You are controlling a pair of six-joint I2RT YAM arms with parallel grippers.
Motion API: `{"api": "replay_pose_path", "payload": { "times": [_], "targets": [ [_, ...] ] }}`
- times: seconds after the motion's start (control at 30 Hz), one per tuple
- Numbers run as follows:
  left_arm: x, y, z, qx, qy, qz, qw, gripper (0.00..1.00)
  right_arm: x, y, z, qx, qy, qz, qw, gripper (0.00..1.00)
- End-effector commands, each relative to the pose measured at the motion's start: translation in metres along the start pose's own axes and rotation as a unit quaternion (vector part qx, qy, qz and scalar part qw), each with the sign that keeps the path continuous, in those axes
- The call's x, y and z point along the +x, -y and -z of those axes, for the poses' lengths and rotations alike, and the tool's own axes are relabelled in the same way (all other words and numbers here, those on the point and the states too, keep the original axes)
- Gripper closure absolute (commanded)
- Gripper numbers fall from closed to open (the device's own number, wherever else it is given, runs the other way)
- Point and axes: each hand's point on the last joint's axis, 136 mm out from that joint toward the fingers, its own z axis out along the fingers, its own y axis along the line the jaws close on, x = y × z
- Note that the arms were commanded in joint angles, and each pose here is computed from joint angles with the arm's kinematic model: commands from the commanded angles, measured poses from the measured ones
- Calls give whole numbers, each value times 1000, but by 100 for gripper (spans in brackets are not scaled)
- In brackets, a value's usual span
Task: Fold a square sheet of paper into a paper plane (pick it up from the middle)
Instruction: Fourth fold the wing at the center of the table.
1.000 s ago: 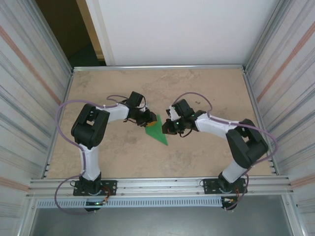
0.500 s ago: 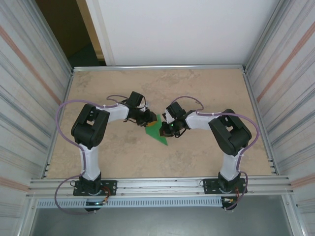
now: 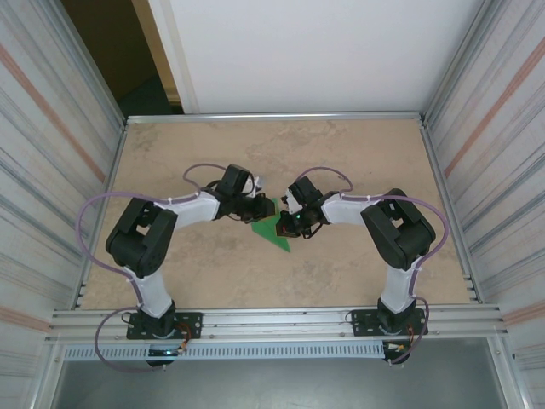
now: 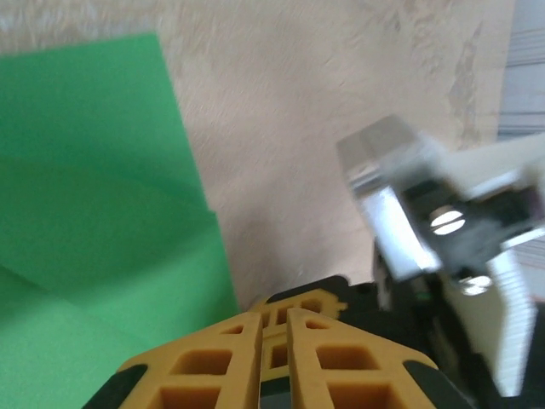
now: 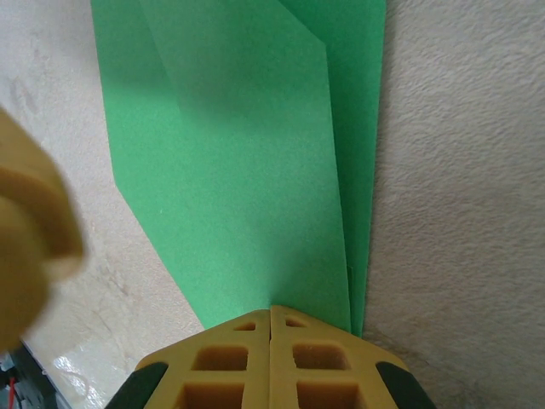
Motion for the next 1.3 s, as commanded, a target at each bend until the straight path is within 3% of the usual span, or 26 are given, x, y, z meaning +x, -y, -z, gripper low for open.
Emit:
{"api": "replay_pose_path", "payload": {
  "times": [0.0,0.5,1.03,1.27],
  "targets": [
    [2,-7,-8,-4,1,-5,1000,84,30,41,-15,61,-49,-42,996,97],
    [5,-45,-29,-37,-24,29,999,82,44,61,-16,95,-73,-64,991,98],
    [-75,-130,13,-108,19,103,989,79,58,80,-12,116,-87,-80,986,98],
    [-100,-109,38,-83,55,88,991,78,30,44,-3,55,-45,-73,995,94]
  ]
}}
